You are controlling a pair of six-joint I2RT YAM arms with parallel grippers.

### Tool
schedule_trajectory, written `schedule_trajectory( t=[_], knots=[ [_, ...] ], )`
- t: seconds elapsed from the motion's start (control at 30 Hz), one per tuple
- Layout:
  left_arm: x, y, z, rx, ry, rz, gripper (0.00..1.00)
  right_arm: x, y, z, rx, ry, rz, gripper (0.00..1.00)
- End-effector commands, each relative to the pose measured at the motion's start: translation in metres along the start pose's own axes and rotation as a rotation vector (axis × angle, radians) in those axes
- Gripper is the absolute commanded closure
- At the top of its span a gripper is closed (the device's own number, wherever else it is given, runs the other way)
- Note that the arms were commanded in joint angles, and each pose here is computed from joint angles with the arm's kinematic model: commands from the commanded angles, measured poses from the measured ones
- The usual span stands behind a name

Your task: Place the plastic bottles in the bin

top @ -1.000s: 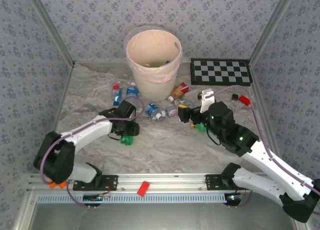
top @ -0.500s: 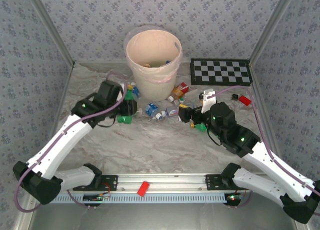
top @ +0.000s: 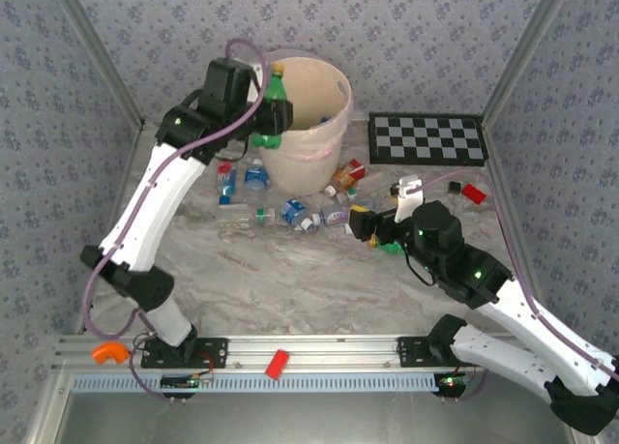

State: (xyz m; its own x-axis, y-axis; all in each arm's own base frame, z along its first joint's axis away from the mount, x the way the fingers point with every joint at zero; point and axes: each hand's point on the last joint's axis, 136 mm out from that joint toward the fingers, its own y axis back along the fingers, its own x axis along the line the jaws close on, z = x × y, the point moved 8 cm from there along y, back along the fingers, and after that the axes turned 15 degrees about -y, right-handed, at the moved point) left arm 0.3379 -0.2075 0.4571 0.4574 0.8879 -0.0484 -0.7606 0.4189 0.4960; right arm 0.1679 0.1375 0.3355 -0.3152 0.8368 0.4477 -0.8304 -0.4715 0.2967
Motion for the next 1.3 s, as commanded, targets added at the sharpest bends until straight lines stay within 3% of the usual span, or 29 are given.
schedule_trajectory(
  t=[0.0, 0.23, 0.43, 0.7, 1.0, 1.03, 1.13, 1.27],
  knots=[
    [0.008, -0.008, 0.027, -0.073, -0.037, 0.053, 0.43, 0.003, 0.011, 0.011, -0.030, -0.030, 0.002, 0.00],
    [0.023, -0.054, 0.063, -0.203, -0.027, 0.066, 0.42, 0.006, 0.018, 0.013, -0.025, -0.032, -0.004, 0.00],
    [0.046, -0.086, 0.072, -0.290, 0.047, 0.074, 0.41, 0.008, 0.022, 0.014, -0.019, -0.021, -0.017, 0.00],
    [0.052, -0.116, 0.064, -0.275, 0.042, 0.084, 0.41, 0.007, 0.027, 0.014, -0.018, -0.006, -0.038, 0.00],
    [0.051, -0.121, 0.061, -0.265, 0.064, 0.053, 0.40, 0.008, 0.025, 0.014, -0.014, -0.003, -0.037, 0.01],
    [0.051, -0.120, 0.062, -0.266, 0.066, 0.050, 0.35, 0.009, 0.026, 0.014, -0.014, -0.003, -0.035, 0.00],
    [0.049, -0.116, 0.063, -0.266, 0.075, 0.039, 0.01, 0.008, 0.025, 0.013, -0.013, -0.003, -0.037, 0.00],
    [0.047, -0.108, 0.066, -0.276, 0.083, 0.022, 0.00, 0.009, 0.026, 0.013, -0.012, -0.005, -0.033, 0.00]
  ],
)
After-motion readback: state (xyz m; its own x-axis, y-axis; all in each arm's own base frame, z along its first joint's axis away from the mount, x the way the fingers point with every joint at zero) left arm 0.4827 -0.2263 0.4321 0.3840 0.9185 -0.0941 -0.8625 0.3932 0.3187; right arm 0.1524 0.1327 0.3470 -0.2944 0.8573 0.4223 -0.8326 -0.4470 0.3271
